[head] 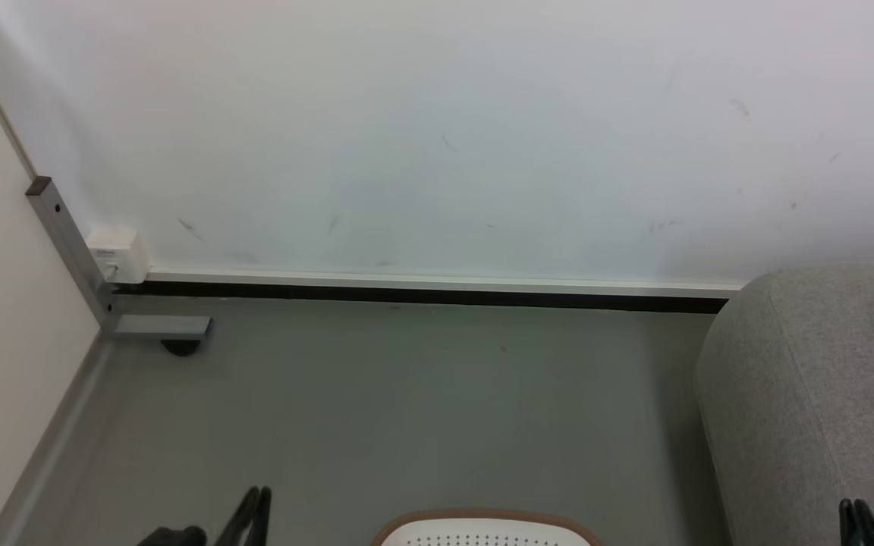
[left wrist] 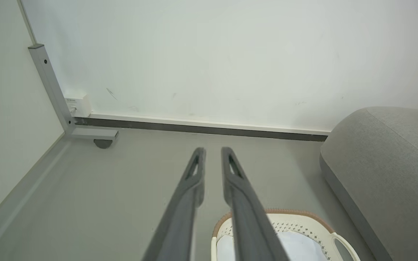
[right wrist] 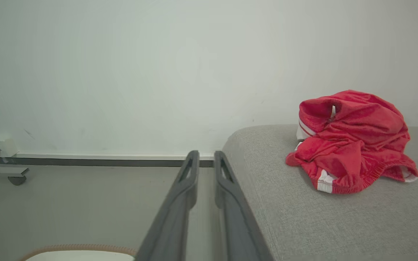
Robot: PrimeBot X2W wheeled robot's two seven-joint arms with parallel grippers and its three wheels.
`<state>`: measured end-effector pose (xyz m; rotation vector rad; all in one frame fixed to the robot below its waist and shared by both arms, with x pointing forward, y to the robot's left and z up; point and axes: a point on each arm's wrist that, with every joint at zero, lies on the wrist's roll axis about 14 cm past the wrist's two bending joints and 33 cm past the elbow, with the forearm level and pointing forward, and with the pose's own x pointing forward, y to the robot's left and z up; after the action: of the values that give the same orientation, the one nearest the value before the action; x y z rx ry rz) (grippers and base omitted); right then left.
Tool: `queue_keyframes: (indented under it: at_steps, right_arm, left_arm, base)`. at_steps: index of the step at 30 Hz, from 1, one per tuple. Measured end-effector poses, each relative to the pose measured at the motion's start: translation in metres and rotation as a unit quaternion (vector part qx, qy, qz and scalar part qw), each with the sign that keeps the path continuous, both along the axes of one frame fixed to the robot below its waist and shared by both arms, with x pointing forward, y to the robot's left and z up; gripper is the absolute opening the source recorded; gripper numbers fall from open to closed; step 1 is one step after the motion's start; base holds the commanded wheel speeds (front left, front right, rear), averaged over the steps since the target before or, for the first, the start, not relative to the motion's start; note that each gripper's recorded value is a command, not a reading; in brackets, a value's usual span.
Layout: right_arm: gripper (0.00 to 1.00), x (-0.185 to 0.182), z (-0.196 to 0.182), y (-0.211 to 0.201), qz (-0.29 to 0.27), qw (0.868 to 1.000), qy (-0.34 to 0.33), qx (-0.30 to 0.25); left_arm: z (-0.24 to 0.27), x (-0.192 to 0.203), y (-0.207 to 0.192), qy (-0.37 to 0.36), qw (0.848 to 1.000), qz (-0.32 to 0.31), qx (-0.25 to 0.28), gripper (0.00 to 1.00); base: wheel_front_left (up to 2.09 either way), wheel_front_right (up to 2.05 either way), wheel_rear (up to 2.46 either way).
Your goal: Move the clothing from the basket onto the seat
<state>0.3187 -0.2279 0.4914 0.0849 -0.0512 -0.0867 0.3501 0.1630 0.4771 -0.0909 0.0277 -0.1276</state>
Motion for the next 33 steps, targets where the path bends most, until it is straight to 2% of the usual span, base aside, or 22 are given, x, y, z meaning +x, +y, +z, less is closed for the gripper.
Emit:
queue_keyframes:
  at_steps: [3,16,33]
  right_arm:
    - [0.00,-0.001,-0.010,0.001,-0.003,1.000,0.018,0.018]
    - [0.00,0.007,-0.011,-0.001,-0.017,0.989,0.016,0.144]
    - [0.00,0.019,-0.008,0.002,-0.021,0.960,0.009,0.280]
  left_arm:
    - [-0.011,-0.004,0.000,0.021,1.000,0.005,-0.010,0.00]
    - [-0.011,0.001,0.012,0.048,0.989,0.045,-0.135,0.00]
    - [-0.006,0.009,0.021,0.061,0.958,0.073,-0.270,0.00]
  base:
    - [0.00,0.00,0.00]
    - [0.00,0.00,0.00]
    - [0.00,0.00,0.00]
